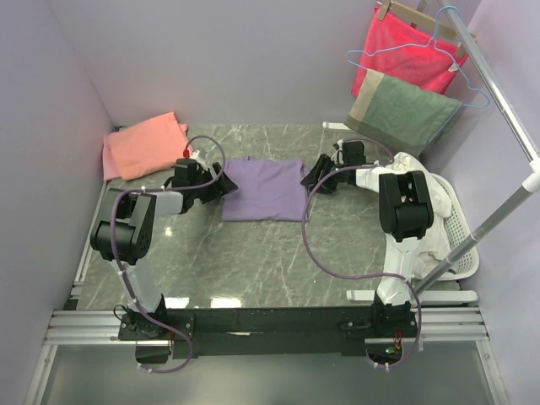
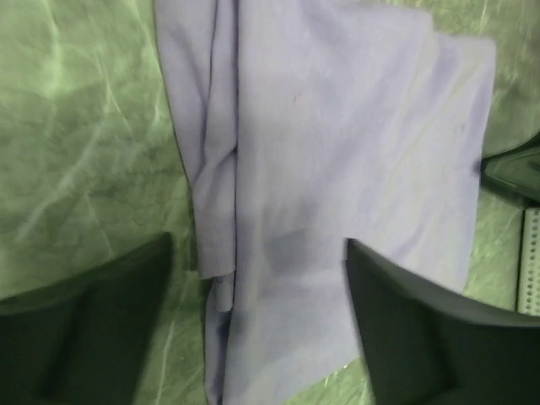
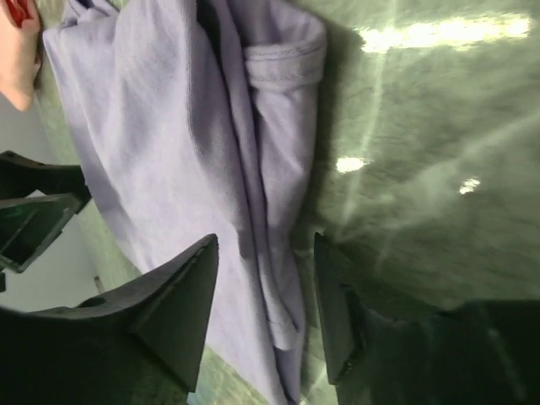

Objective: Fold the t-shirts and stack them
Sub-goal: Smooth out wrinkles on the folded tshirt, then put the neatly folded tshirt into the corner of the board with the left arm

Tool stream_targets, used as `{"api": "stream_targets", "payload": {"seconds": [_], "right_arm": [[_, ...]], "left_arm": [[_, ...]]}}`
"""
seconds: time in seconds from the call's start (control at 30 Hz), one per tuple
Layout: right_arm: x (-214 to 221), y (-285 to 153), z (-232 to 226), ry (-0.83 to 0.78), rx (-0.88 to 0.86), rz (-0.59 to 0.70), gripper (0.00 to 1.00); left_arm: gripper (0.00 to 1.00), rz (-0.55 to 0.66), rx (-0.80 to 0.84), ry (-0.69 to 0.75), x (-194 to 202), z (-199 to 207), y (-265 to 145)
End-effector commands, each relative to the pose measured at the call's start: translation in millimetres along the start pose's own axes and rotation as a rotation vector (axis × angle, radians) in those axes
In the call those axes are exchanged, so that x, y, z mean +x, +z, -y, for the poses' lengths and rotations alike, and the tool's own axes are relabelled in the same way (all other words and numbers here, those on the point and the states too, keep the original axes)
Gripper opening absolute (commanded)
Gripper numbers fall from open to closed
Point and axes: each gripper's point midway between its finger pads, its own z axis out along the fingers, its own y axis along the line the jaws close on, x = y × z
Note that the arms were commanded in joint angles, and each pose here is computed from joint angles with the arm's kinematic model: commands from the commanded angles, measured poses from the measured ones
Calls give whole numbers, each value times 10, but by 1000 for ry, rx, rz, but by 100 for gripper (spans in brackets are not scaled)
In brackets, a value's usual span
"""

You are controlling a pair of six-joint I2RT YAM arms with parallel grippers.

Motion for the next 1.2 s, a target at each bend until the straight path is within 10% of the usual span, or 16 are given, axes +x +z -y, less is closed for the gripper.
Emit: {"api": "stream_targets", "payload": {"seconds": [0.0, 0.8, 1.0, 1.17], "right_arm": [[-105, -229, 1, -58, 37, 65, 59], [-72, -362, 9, -96, 95, 54, 61], [-29, -412, -15, -93, 87, 62, 61], [57, -467, 1, -95, 89, 61, 61]], "left_arm": [[99, -43, -86, -9, 151, -240, -88], [97, -260, 17, 53, 671, 162, 632], [4, -272, 13, 55, 596, 257, 793], [1, -226, -8, 115, 291, 363, 812]]}}
